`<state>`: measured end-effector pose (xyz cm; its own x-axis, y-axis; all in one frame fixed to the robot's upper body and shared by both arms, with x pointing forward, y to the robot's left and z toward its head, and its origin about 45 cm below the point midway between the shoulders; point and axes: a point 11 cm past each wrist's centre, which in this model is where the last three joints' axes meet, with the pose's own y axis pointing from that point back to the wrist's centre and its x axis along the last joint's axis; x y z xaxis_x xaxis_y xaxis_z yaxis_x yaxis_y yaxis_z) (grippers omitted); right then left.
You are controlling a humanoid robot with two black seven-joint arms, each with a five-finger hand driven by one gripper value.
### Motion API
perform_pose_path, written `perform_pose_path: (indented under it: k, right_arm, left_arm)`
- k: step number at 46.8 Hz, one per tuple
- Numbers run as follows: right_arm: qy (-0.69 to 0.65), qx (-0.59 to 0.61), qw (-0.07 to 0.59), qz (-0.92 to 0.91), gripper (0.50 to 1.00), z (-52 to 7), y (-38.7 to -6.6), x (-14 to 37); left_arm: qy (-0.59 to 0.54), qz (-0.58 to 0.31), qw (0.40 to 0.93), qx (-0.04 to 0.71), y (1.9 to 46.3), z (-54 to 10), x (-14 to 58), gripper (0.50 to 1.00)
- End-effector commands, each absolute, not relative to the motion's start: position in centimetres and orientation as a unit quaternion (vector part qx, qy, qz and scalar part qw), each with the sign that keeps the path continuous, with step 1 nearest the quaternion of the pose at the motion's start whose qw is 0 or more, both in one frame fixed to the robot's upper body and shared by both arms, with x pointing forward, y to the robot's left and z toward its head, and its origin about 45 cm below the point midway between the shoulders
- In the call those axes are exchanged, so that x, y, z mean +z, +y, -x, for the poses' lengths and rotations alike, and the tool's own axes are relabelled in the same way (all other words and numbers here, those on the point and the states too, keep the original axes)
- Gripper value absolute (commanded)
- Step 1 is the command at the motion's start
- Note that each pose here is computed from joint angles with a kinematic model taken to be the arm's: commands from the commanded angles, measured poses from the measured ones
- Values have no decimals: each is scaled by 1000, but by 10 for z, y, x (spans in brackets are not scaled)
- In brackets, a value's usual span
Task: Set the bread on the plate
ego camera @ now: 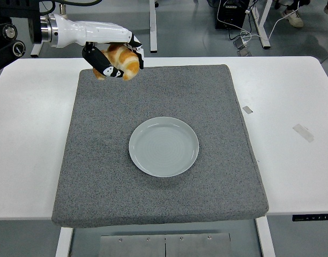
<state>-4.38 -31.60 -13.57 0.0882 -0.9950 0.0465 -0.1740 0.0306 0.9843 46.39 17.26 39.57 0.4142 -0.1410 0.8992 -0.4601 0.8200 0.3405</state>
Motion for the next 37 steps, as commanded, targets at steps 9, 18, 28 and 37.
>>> perform_pose_path:
  k: [9, 18, 28, 37]
  right_arm:
    - [-527, -422, 487, -554, 1000, 44, -316, -136]
    - [-527, -421, 488, -554, 1000, 44, -317, -136]
    - [-526, -421, 488, -554, 1000, 44, -316, -136]
    - [-527, -420, 488, -555, 1000, 43, -316, -136]
  left_arm:
    - [-544, -262, 794, 74, 138, -458, 400, 527]
    - [-542, -250, 801, 51, 114, -452, 390, 527]
    - [-539, -248, 805, 18, 91, -443, 370, 527]
    - [-533, -254, 807, -10, 79, -435, 349, 527]
